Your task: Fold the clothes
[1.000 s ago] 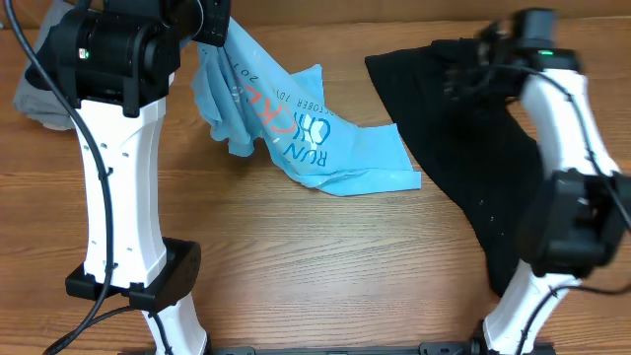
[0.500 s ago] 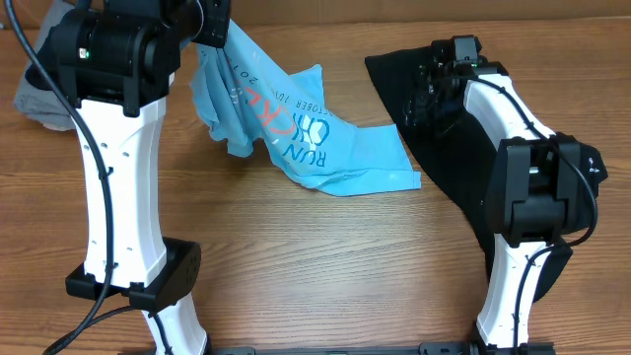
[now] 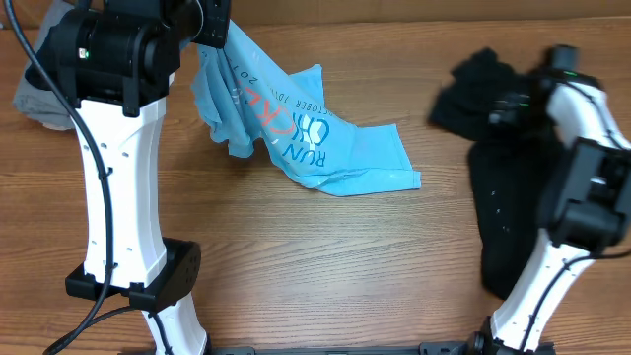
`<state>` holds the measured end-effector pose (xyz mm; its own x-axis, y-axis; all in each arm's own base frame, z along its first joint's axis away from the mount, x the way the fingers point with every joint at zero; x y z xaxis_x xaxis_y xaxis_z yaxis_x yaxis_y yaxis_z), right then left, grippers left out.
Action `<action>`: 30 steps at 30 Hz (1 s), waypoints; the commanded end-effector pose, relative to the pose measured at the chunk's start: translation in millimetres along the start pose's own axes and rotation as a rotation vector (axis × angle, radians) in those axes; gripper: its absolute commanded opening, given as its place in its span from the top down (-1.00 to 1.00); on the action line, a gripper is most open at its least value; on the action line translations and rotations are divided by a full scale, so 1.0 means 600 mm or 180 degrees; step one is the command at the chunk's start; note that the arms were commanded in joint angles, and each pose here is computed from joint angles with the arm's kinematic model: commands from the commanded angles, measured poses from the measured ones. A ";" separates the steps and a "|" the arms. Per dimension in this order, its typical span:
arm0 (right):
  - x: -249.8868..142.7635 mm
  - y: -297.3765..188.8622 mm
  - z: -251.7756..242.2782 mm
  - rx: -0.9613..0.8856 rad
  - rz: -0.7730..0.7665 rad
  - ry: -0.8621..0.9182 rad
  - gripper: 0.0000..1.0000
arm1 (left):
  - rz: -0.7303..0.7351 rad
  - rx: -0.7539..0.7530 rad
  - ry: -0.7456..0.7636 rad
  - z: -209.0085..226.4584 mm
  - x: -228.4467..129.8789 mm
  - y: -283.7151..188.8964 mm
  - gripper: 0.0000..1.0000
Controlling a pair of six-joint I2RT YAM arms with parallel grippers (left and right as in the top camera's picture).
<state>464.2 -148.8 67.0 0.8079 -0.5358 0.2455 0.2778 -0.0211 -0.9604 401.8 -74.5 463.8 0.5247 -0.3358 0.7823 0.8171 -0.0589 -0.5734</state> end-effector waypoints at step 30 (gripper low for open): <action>-0.178 -0.354 0.232 0.1905 0.0867 -0.1224 -1.00 | -0.0181 0.0049 -0.0395 0.015 0.007 -0.049 0.92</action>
<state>396.9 3.1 275.4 0.9587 -0.2346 0.1608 0.2682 0.5571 -0.7860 391.0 -72.1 473.7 0.5256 -0.2516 0.8127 0.8281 -0.0676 -0.5565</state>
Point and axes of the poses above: each gripper's point midway between its finger pads, its own y axis out along the fingers, its own z axis along the line the jaws close on, x = y × z, the point moved 6 cm from there along -y, back along the fingers, and after that the axes turned 8 degrees about y, right-handed, at the moved point
